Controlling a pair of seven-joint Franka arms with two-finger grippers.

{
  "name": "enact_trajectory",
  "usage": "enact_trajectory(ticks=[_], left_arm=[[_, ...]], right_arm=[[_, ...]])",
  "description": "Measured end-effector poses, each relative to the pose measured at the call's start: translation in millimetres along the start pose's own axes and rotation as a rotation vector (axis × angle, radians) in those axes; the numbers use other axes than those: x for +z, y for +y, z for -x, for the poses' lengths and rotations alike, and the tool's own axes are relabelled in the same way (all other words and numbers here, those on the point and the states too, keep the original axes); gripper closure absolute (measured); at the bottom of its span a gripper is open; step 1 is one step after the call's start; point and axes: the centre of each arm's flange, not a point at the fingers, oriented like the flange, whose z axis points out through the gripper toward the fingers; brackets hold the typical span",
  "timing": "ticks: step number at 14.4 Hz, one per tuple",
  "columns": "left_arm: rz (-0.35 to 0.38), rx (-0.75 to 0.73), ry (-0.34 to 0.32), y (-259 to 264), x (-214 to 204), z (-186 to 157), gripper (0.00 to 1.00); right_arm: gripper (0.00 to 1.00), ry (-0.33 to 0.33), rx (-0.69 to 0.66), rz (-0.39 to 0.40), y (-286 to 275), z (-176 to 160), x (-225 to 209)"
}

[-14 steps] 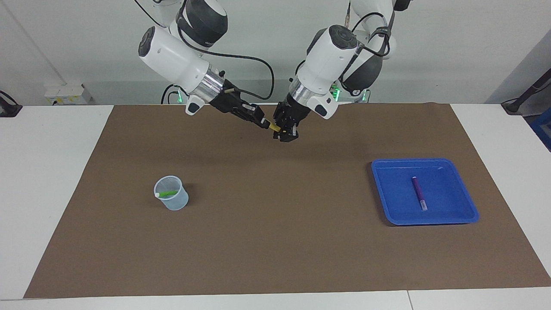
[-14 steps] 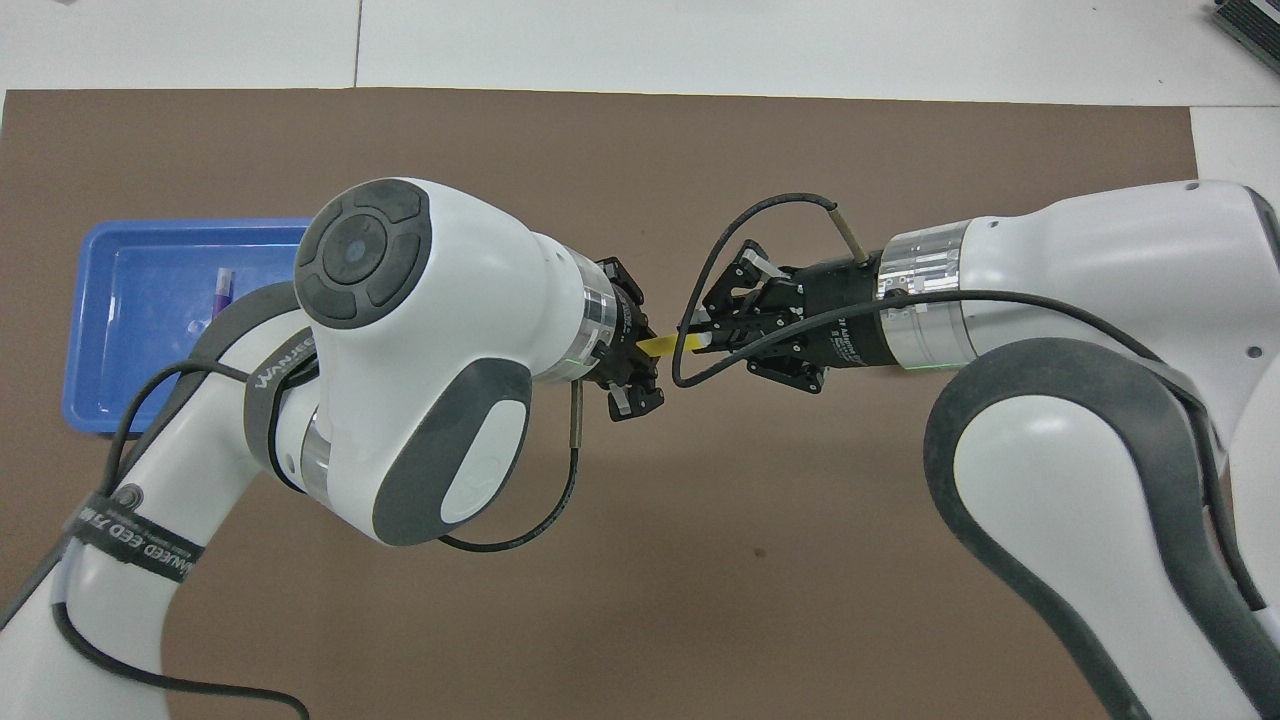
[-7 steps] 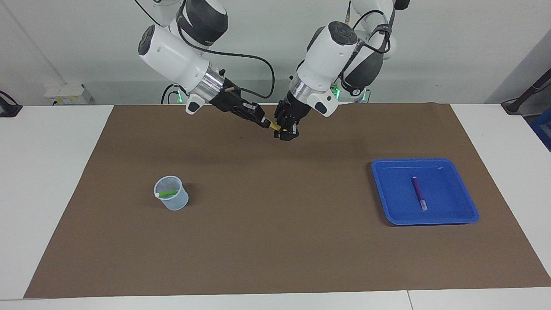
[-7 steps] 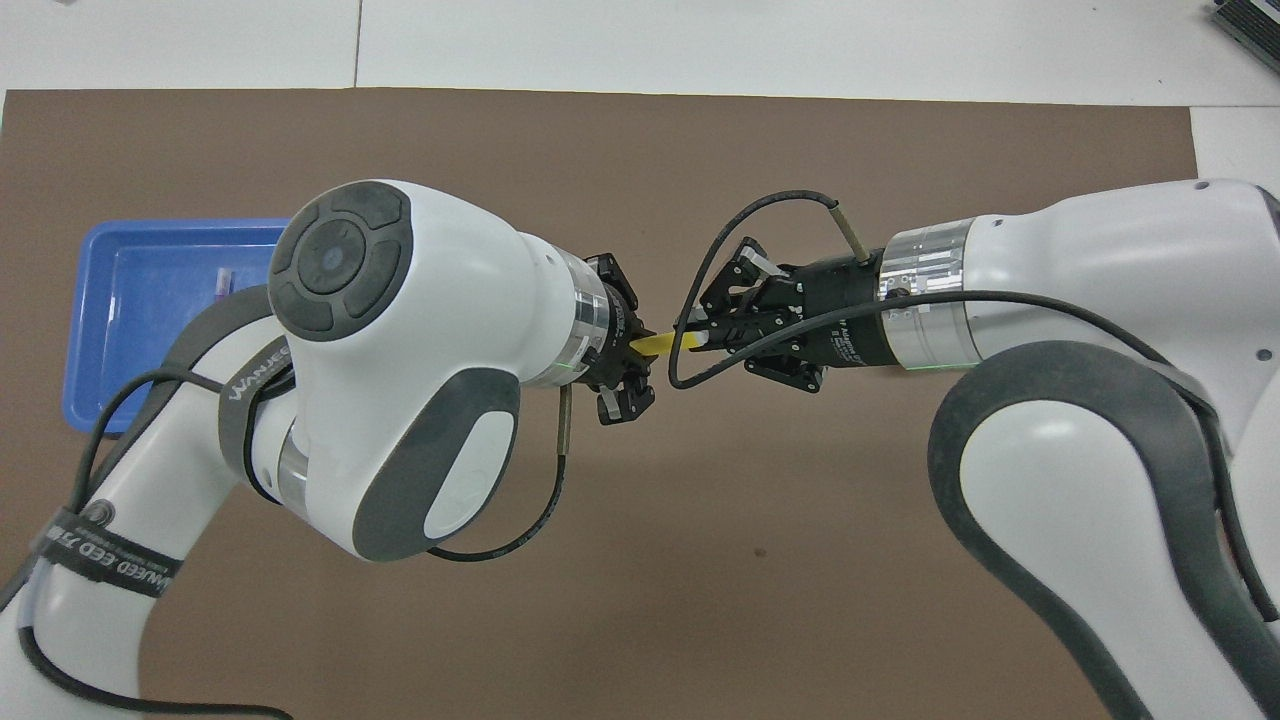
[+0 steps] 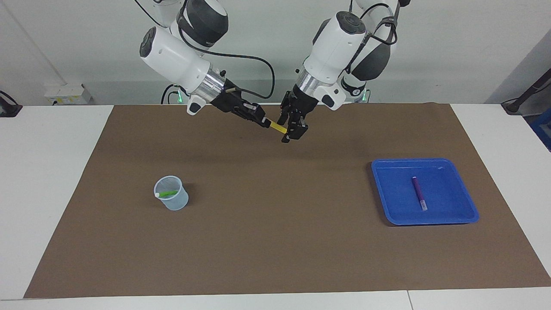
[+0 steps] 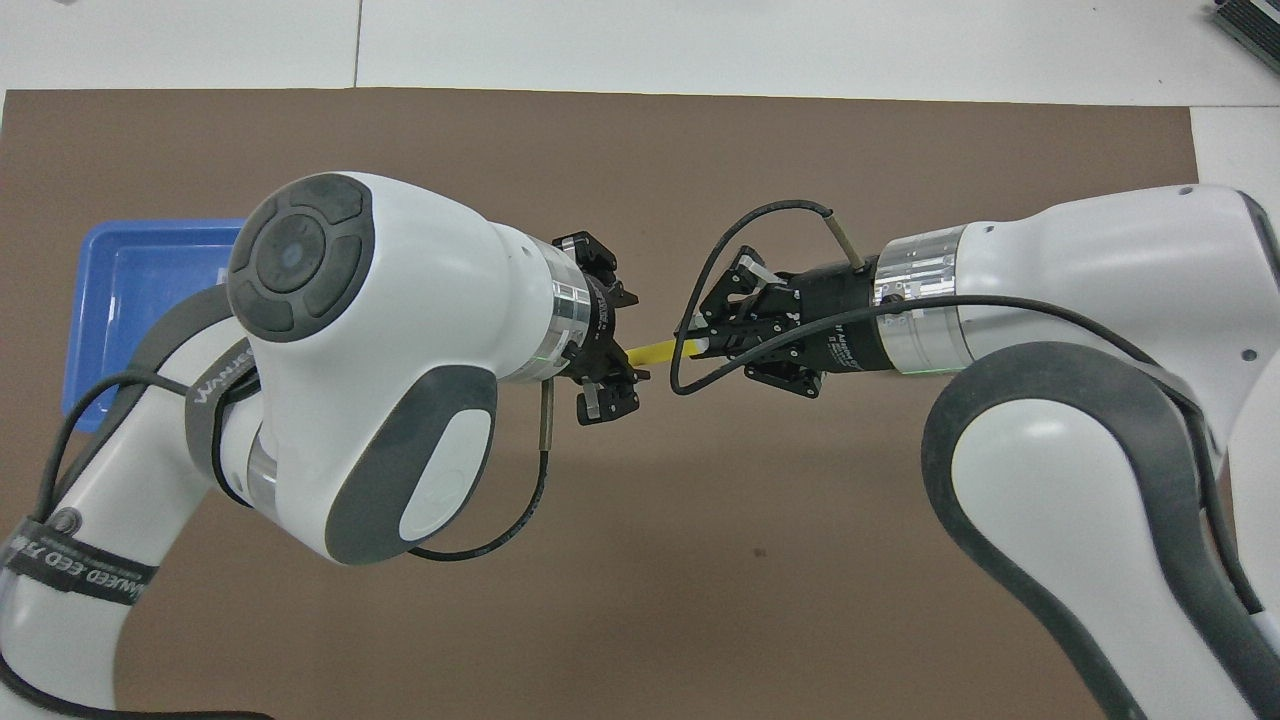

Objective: Right arm passes pens to left for tray arrangement

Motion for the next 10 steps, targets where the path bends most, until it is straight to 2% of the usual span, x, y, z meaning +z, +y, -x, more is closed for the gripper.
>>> enact_trajectory(ticks=[1, 2, 3, 5, 6, 10], left_arm=[[0.0, 0.001, 0.0, 0.0, 0.0, 0.0, 0.44], [0.0, 0.001, 0.0, 0.0, 0.0, 0.0, 0.44], [-0.003, 0.002, 0.002, -0.8, 0.1, 0.2, 0.49], [-0.012, 0.009, 0.006, -5.1, 0.2, 2.7, 0.75], [-0.014, 0.017, 0.008, -6.7, -0.2, 3.4, 0.82], [-0.015, 0.023, 0.009, -6.8, -0.1, 3.3, 0.82]], right_arm=[[0.82, 0.0, 0.0, 0.0, 0.0, 0.0, 0.0], [0.82, 0.0, 0.0, 0.0, 0.0, 0.0, 0.0], [0.82, 0.003, 0.001, -0.002, -0.1, -0.8, -0.3], [0.82, 0.012, 0.003, -0.009, -0.3, -3.2, -1.0], [0.82, 0.016, 0.004, -0.01, 0.0, -4.6, -1.3], [0.82, 0.015, 0.004, -0.01, 0.0, -4.5, -1.1]])
